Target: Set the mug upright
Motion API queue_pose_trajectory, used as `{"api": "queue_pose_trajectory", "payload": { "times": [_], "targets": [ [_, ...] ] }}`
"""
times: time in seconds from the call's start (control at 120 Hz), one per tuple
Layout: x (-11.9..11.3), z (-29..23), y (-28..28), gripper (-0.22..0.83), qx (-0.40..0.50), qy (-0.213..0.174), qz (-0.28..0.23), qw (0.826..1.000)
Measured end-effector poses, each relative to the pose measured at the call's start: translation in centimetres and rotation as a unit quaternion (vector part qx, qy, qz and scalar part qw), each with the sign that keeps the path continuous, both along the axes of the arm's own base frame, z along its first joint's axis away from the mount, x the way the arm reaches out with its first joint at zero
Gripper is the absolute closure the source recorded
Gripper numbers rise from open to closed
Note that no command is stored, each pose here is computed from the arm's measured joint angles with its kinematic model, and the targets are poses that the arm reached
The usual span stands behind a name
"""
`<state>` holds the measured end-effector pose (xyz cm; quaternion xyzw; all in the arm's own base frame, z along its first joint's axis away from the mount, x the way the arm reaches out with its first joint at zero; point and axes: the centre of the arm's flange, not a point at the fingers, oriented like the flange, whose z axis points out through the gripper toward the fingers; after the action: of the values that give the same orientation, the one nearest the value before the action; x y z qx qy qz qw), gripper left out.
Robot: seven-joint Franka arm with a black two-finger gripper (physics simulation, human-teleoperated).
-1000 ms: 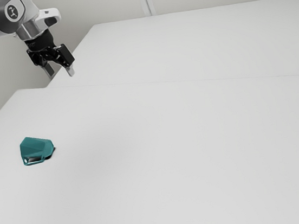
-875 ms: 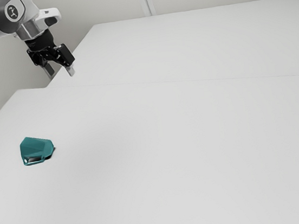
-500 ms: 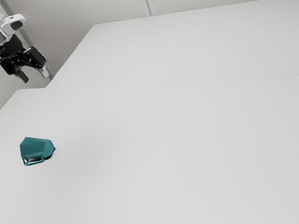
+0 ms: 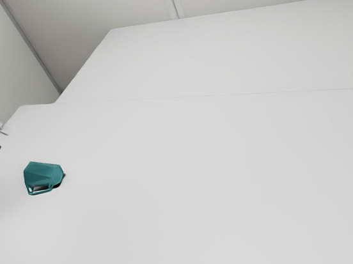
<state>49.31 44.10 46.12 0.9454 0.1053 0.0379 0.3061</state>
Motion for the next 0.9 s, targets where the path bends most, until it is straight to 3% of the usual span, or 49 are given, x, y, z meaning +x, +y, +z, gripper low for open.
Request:
{"api": "queue_pose_trajectory", "payload": {
  "times": [0.325, 0.6, 0.9],
  "targets": [
    [2.5, -9.0, 2.4, 0.00, -0.042, -0.043, -0.052, 0.997],
    [1.9, -13.7, 3.4, 0.00, -0.056, -0.053, -0.064, 0.995],
    [0.7, -17.4, 3.7, 0.00, -0.106, -0.087, -0.043, 0.990]
  ]
}}
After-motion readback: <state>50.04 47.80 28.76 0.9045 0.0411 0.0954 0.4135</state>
